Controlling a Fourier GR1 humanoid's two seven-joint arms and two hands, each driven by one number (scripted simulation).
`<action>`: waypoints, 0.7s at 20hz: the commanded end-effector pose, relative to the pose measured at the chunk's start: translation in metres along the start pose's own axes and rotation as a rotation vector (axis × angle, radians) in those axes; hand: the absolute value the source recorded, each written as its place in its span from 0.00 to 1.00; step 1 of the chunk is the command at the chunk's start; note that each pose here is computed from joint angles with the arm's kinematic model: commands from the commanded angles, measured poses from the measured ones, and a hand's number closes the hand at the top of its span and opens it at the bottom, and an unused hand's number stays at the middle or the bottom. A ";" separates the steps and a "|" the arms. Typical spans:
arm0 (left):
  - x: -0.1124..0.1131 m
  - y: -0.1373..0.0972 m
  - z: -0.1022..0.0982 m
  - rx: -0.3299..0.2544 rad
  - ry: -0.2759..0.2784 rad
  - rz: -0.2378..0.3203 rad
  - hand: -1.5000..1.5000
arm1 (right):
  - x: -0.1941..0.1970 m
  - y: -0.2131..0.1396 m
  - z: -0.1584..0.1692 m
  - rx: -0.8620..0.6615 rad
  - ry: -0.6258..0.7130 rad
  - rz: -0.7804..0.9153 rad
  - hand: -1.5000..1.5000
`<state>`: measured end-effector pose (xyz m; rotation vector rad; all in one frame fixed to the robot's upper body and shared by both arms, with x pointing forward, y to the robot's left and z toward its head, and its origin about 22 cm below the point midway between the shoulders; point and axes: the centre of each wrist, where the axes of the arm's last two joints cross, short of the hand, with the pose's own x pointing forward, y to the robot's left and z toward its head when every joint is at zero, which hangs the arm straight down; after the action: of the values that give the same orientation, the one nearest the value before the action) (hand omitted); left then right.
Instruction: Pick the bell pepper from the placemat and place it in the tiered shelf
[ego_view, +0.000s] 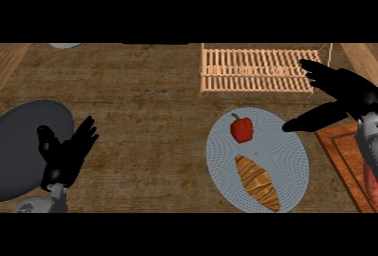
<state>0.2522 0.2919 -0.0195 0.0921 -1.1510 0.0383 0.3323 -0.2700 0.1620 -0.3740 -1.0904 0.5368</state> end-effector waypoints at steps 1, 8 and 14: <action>-0.015 0.005 -0.006 -0.008 0.041 0.013 0.50 | 0.025 0.035 -0.015 -0.033 0.075 0.057 0.00; -0.006 0.004 0.006 -0.007 0.029 -0.008 0.50 | 0.048 0.061 -0.051 -0.019 0.209 0.138 0.00; -0.015 0.004 0.000 0.004 0.031 -0.002 0.50 | 0.057 0.081 -0.053 0.045 0.237 0.249 0.00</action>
<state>0.2523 0.2908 -0.0215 0.0914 -1.1496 0.0339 0.3745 -0.1915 0.1368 -0.4984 -0.8699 0.6590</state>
